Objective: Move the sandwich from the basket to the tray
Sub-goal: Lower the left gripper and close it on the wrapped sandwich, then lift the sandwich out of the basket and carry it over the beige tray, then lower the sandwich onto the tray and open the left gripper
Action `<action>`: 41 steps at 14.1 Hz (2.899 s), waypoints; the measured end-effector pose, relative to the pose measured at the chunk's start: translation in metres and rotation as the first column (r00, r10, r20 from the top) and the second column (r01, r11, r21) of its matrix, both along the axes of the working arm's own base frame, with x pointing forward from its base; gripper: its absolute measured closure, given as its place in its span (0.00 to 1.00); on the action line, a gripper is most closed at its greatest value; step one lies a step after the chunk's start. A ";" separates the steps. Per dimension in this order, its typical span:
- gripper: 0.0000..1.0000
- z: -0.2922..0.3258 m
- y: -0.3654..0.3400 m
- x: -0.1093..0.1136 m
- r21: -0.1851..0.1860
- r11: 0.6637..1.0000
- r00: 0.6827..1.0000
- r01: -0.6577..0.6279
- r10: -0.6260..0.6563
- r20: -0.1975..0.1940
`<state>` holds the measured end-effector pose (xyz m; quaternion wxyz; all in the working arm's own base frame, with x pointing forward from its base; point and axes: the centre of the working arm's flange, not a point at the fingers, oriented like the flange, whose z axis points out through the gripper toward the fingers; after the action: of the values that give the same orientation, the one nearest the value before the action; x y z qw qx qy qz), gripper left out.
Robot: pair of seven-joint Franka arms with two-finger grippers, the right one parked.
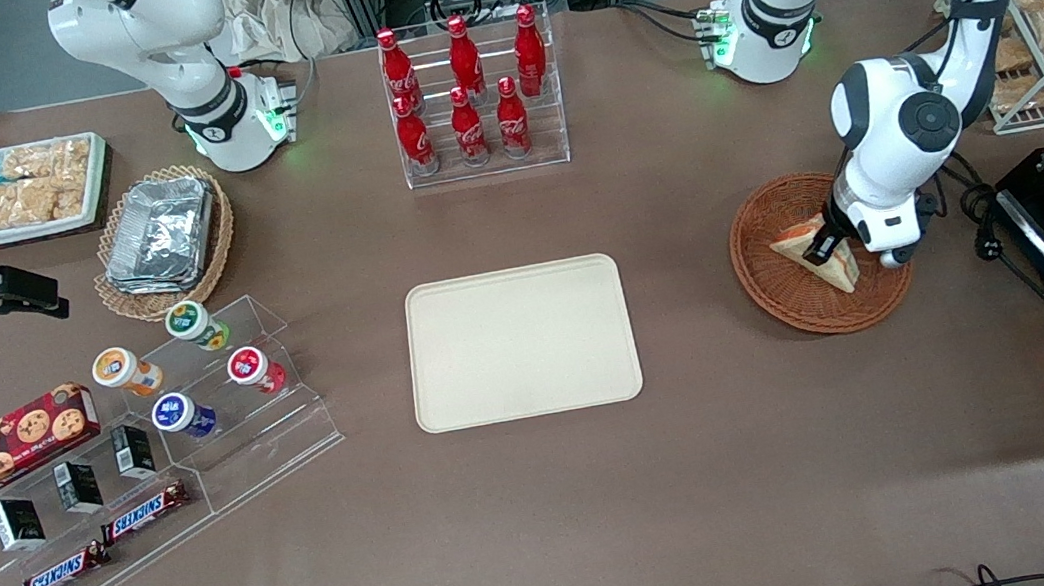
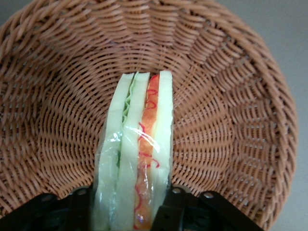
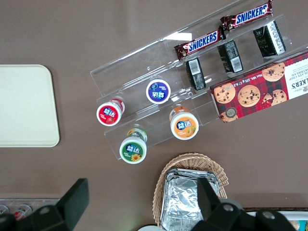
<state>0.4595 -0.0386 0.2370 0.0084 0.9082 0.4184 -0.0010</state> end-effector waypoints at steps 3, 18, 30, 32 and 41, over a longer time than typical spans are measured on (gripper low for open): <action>0.62 0.024 -0.001 0.008 -0.001 1.000 0.999 0.019 -0.019 0.042; 0.75 0.329 -0.173 0.074 -0.053 0.694 0.690 0.718 -0.720 -0.071; 0.75 0.064 -0.366 0.082 -0.067 0.646 0.641 0.760 -0.763 -0.081; 0.75 0.037 -0.372 0.083 -0.086 0.643 0.639 0.761 -0.766 -0.067; 0.63 0.004 -0.378 0.084 -0.110 0.641 0.639 0.760 -0.767 -0.058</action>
<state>0.5436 -0.4163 0.2413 0.0206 0.9977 -0.0044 -0.0651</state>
